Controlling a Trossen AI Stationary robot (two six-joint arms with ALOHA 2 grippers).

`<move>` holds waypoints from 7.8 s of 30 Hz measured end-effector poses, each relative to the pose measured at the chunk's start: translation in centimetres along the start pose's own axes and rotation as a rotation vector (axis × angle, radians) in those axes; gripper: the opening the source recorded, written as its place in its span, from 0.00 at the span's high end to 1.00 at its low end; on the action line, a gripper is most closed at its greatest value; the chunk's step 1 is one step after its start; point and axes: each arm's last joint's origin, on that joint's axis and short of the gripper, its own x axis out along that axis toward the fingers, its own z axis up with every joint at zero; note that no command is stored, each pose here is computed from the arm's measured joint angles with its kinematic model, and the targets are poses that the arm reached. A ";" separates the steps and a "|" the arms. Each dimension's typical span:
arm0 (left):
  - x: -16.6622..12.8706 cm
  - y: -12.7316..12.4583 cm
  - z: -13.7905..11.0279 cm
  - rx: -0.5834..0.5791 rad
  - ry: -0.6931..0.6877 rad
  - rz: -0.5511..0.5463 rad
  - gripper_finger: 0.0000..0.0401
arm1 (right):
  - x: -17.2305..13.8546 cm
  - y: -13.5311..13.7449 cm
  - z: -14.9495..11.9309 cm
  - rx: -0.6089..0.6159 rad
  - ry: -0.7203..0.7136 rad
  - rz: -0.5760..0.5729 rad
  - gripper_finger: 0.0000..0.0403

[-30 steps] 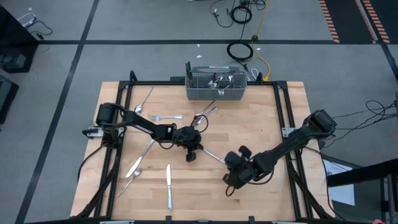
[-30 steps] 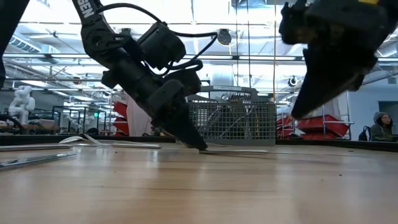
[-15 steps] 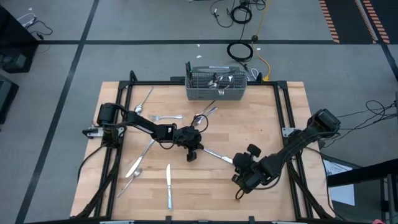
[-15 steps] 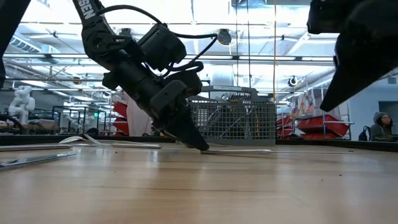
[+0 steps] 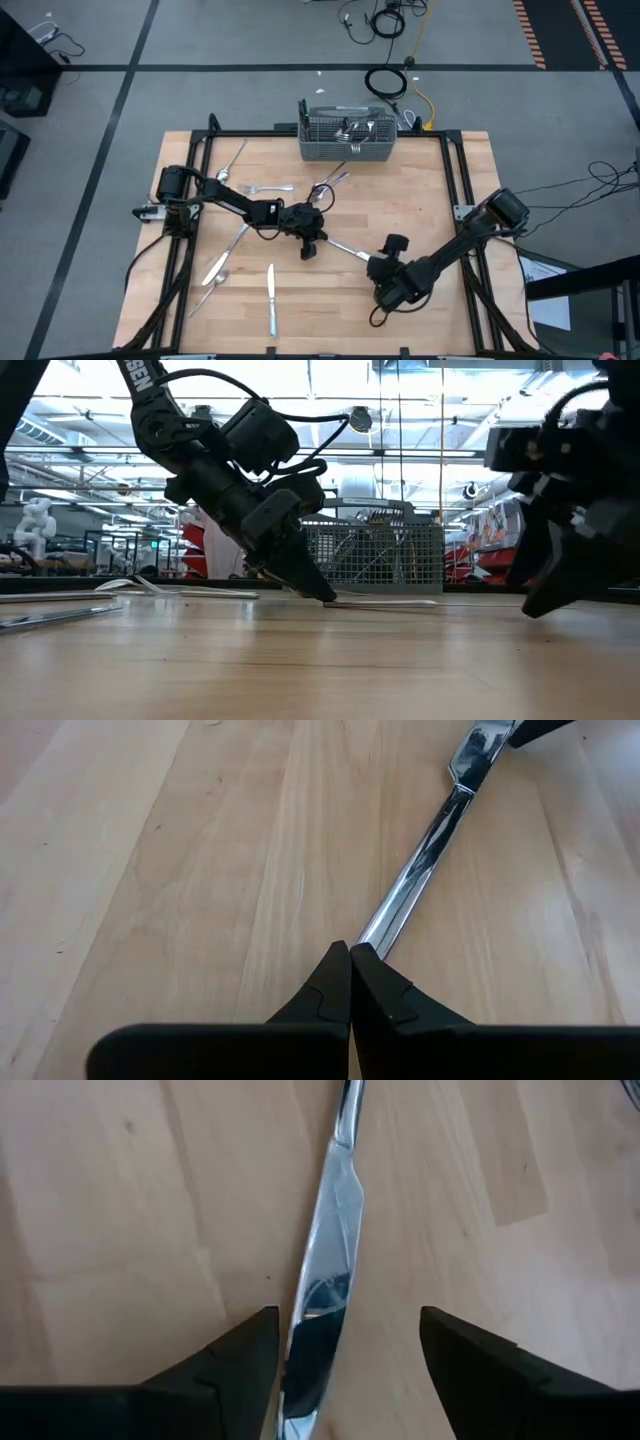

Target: Sort silverware

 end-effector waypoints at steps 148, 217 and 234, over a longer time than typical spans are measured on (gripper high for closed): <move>-32.4 -0.5 5.6 0.003 -0.780 0.236 0.95 | -0.5 -34.0 25.6 -0.601 -0.068 -0.038 1.00; -32.4 -0.4 5.6 0.002 -0.783 0.284 0.95 | 7.3 -34.6 28.1 -0.830 -0.143 -0.156 0.83; -32.4 -0.4 5.6 -0.025 -0.788 0.273 0.95 | 7.6 -37.0 28.2 -0.810 -0.203 -0.219 0.80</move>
